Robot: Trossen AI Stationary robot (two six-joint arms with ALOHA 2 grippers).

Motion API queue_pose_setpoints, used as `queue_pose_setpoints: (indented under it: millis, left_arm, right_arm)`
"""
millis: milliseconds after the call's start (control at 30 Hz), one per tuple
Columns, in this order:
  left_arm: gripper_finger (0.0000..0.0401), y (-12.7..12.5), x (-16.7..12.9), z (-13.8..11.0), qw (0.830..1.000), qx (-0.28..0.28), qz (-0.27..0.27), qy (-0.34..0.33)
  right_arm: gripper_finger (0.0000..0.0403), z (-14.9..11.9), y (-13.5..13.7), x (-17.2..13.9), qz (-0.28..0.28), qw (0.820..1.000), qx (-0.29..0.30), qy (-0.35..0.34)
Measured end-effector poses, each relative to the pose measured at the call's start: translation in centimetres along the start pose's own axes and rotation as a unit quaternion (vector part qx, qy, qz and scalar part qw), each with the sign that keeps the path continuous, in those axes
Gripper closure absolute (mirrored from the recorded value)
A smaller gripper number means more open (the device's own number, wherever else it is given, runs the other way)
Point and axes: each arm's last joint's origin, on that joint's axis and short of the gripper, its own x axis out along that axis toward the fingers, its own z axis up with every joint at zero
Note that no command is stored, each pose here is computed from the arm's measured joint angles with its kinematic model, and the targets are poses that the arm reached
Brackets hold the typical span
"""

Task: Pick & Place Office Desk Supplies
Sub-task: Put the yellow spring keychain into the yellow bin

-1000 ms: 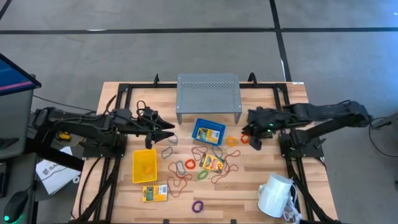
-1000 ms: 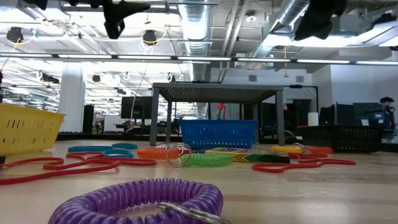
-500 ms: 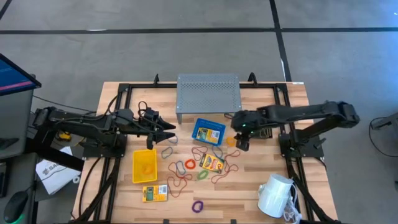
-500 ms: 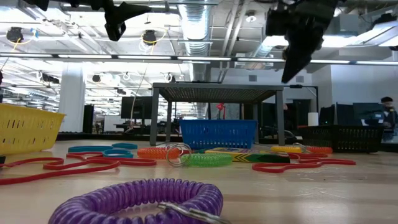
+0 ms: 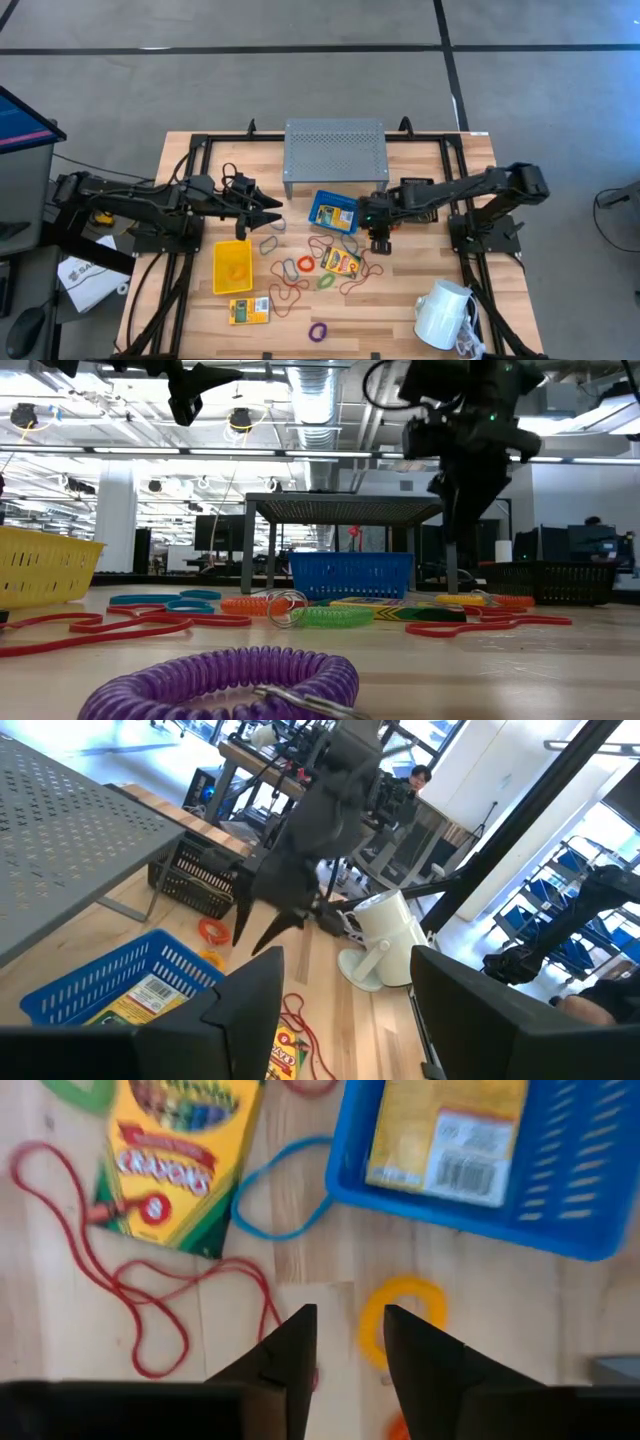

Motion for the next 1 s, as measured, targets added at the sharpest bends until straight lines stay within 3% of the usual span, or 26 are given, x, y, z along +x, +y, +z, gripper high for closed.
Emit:
queue_pose_setpoints:
  millis: [233,567,1000]
  left_arm:
    - [0.0187,0.0,0.0,0.0,1.000,0.000,0.000,0.000]
    - [0.0187,0.0,0.0,0.0,1.000,0.008,0.000,0.000]
    - [0.0187,-0.1,0.0,0.0,1.000,0.008,-0.011,0.004]
  right_arm:
    - [0.0276,-0.7,-0.4,2.7,0.004,0.999,0.002,0.047]
    - [0.0225,-0.3,-2.1,3.9,-0.005,0.998,0.044,0.049]
    - [0.0244,-0.6,-2.4,5.7,0.001,0.997,0.035,0.074]
